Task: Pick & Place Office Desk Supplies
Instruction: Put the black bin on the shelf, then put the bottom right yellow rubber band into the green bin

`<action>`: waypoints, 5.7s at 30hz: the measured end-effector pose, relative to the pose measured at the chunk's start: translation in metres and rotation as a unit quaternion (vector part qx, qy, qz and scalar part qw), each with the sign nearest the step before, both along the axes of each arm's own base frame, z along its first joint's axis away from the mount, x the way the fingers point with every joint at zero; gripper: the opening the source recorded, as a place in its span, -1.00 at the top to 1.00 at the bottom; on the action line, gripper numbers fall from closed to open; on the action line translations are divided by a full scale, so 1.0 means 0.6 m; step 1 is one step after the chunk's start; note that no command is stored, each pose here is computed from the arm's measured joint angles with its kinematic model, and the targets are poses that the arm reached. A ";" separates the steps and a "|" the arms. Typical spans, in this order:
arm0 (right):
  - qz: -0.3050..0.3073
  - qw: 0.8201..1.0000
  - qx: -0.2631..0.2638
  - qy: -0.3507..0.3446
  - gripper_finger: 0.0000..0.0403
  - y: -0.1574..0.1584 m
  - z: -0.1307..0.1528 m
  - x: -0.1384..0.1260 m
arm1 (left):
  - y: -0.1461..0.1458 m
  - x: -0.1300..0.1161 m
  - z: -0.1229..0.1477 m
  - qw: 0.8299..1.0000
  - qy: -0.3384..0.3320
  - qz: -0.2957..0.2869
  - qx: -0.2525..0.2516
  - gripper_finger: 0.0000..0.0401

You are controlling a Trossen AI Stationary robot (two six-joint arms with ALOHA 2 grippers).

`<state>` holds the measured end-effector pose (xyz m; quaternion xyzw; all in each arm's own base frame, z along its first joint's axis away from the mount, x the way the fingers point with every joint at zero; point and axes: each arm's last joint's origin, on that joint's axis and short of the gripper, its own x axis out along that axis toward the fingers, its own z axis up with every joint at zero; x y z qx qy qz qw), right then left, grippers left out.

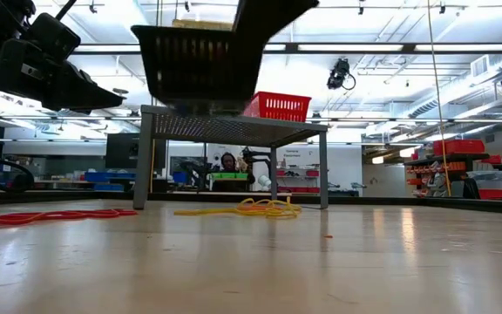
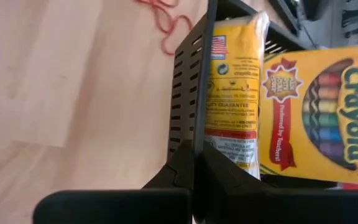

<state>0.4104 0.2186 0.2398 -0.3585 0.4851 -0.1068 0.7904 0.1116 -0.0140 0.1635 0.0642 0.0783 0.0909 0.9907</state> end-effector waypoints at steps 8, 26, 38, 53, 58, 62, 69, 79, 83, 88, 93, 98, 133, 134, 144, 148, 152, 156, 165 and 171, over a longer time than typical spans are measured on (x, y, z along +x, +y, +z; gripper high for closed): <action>0.005 1.000 -0.014 0.007 0.97 -0.036 0.073 0.009 | 0.000 0.000 0.000 1.000 0.000 0.000 -0.001 0.93; -0.011 0.997 -0.021 0.075 0.97 -0.211 0.113 0.053 | 0.000 0.000 0.000 1.000 -0.001 0.000 -0.001 0.93; -0.033 0.996 0.015 0.082 0.97 -0.312 0.114 0.074 | -0.001 0.000 0.000 1.000 -0.001 -0.013 -0.005 0.93; -0.068 0.996 0.004 0.061 0.56 -0.344 0.118 0.078 | -0.001 0.000 0.000 1.000 -0.002 -0.012 -0.008 0.93; -0.072 0.996 -0.006 0.055 0.48 -0.344 0.119 0.079 | -0.001 0.000 0.000 1.000 -0.002 -0.012 -0.008 0.93; -0.083 0.995 -0.025 0.043 0.42 -0.345 0.121 0.081 | -0.001 0.000 0.000 1.000 -0.001 -0.012 -0.007 0.93; -0.110 0.990 -0.078 0.032 0.35 -0.349 0.126 0.081 | -0.001 0.000 0.000 1.000 -0.002 -0.013 -0.008 0.93; -0.085 0.993 -0.064 0.043 0.34 -0.321 0.123 0.077 | -0.003 0.001 0.000 1.000 -0.001 -0.028 -0.010 0.93; -0.071 0.995 -0.060 0.033 0.34 -0.291 0.123 0.076 | -0.003 0.000 0.000 1.000 -0.001 -0.027 -0.010 0.93; -0.028 0.997 -0.068 0.027 0.41 -0.249 0.125 0.076 | -0.003 0.000 0.000 1.000 -0.001 -0.027 -0.010 0.93; 0.000 0.997 -0.076 0.020 0.91 -0.252 0.129 0.087 | -0.003 0.000 0.000 1.000 -0.001 -0.026 -0.010 0.93; 0.019 0.998 -0.061 -0.001 0.98 -0.293 0.135 0.106 | -0.002 0.001 0.001 1.000 -0.003 -0.025 -0.010 0.93; 0.235 0.957 0.156 0.065 1.00 -0.285 0.129 0.096 | -0.004 0.001 0.006 0.999 -0.019 -0.034 -0.018 0.93; 0.233 0.953 0.173 0.092 1.00 -0.271 0.123 0.086 | -0.004 0.001 0.004 0.999 -0.013 -0.037 -0.021 0.93; 0.047 0.911 0.328 0.245 1.00 -0.145 0.101 0.001 | -0.006 0.007 -0.010 0.998 0.026 -0.035 -0.044 0.93; -0.009 0.871 0.413 0.268 1.00 -0.092 0.094 -0.018 | -0.006 0.009 -0.014 0.998 0.037 -0.034 -0.042 0.93; -0.053 0.856 0.422 0.294 1.00 -0.040 0.076 -0.044 | -0.006 0.011 -0.013 0.998 0.035 -0.033 -0.036 0.93; -0.020 0.886 0.386 0.254 1.00 0.006 0.029 -0.044 | -0.007 0.013 -0.003 0.999 0.006 -0.037 -0.028 0.93; 0.101 0.931 0.338 0.094 1.00 0.008 -0.075 0.014 | -0.011 0.015 0.014 0.996 -0.044 -0.076 -0.024 0.93; 0.118 0.940 0.321 0.001 1.00 -0.068 -0.142 0.052 | -0.011 0.016 0.019 0.995 -0.060 -0.081 -0.026 0.93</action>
